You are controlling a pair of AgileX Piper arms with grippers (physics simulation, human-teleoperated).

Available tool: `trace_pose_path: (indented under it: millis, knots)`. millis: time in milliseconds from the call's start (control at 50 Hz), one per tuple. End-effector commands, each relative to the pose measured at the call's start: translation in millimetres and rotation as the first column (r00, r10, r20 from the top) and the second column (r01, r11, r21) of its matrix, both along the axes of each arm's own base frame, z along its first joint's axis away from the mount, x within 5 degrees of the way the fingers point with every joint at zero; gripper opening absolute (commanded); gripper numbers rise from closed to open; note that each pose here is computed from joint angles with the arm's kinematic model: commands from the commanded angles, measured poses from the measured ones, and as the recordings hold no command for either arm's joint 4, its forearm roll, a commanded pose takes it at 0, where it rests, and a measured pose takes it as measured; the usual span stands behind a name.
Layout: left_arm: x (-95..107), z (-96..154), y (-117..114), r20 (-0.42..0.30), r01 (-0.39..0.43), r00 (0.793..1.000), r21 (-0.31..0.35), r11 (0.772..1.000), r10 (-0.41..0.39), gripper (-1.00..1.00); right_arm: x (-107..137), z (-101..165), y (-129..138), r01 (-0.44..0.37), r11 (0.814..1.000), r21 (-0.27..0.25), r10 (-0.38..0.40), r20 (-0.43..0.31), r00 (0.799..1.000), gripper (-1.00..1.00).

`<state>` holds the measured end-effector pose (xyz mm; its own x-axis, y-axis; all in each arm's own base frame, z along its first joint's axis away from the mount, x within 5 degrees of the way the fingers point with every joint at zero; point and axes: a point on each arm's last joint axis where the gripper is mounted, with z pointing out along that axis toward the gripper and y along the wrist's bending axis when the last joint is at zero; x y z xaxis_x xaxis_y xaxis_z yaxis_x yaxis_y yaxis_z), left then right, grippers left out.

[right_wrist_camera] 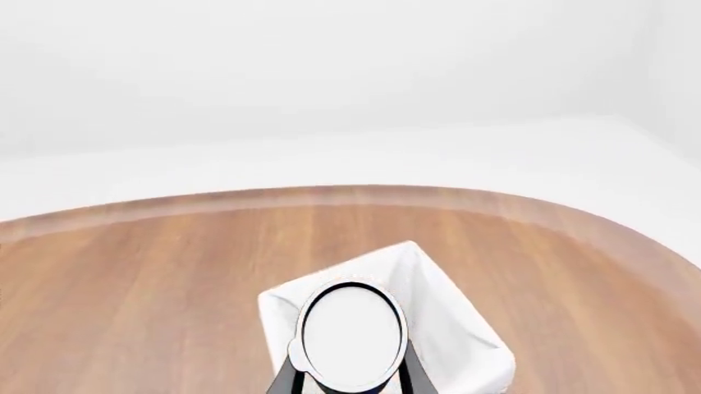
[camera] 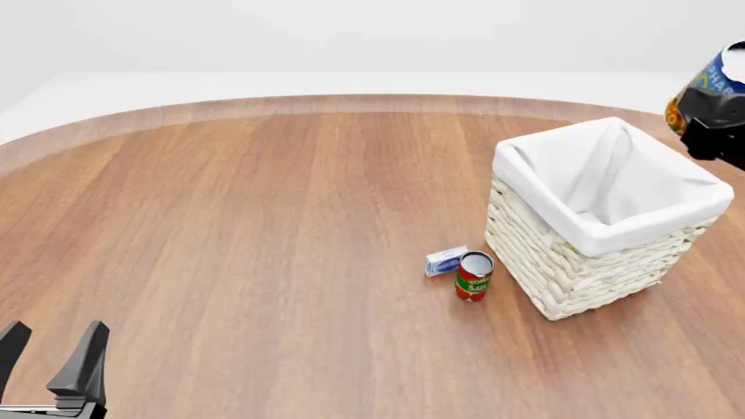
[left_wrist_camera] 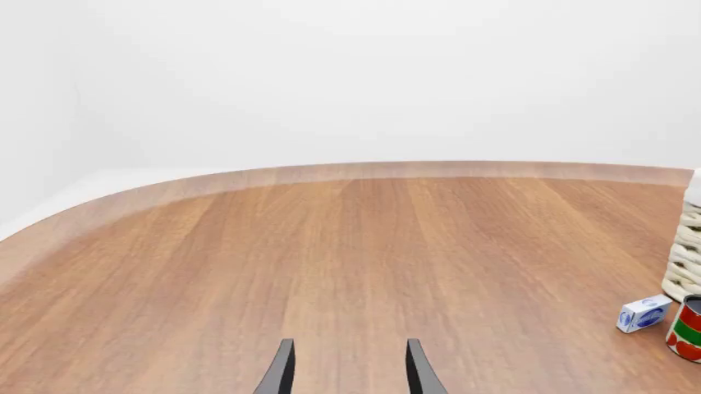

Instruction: Pick up the alphabet soup and the cream cheese box, and put them in the basket.

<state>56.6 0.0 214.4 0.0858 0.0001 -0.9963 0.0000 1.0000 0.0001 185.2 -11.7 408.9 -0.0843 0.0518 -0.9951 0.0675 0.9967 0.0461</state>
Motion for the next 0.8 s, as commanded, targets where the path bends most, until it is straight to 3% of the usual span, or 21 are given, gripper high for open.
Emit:
trace_pose_path:
  millis: [20,160,260,800]
  knots:
    - [0.0,0.0,0.0,0.0,0.0,1.0,0.0,1.0,0.0,1.0,23.5,-7.2,1.1,-0.006,0.998,0.057,0.008,-0.035,0.999,-1.0]
    - [0.0,0.0,0.0,0.0,0.0,1.0,0.0,1.0,0.0,1.0,35.9,-10.0,-0.1,-0.001,0.998,0.067,0.005,-0.06,0.998,-1.0]
    - [0.0,0.0,0.0,0.0,0.0,1.0,0.0,1.0,0.0,1.0,45.6,-16.0,1.5,-0.001,0.994,0.107,0.01,-0.086,0.996,-1.0]
    - [0.0,0.0,0.0,0.0,0.0,1.0,0.0,1.0,0.0,1.0,80.1,-40.6,10.1,-0.023,0.99,0.139,0.045,-0.161,0.986,-1.0]
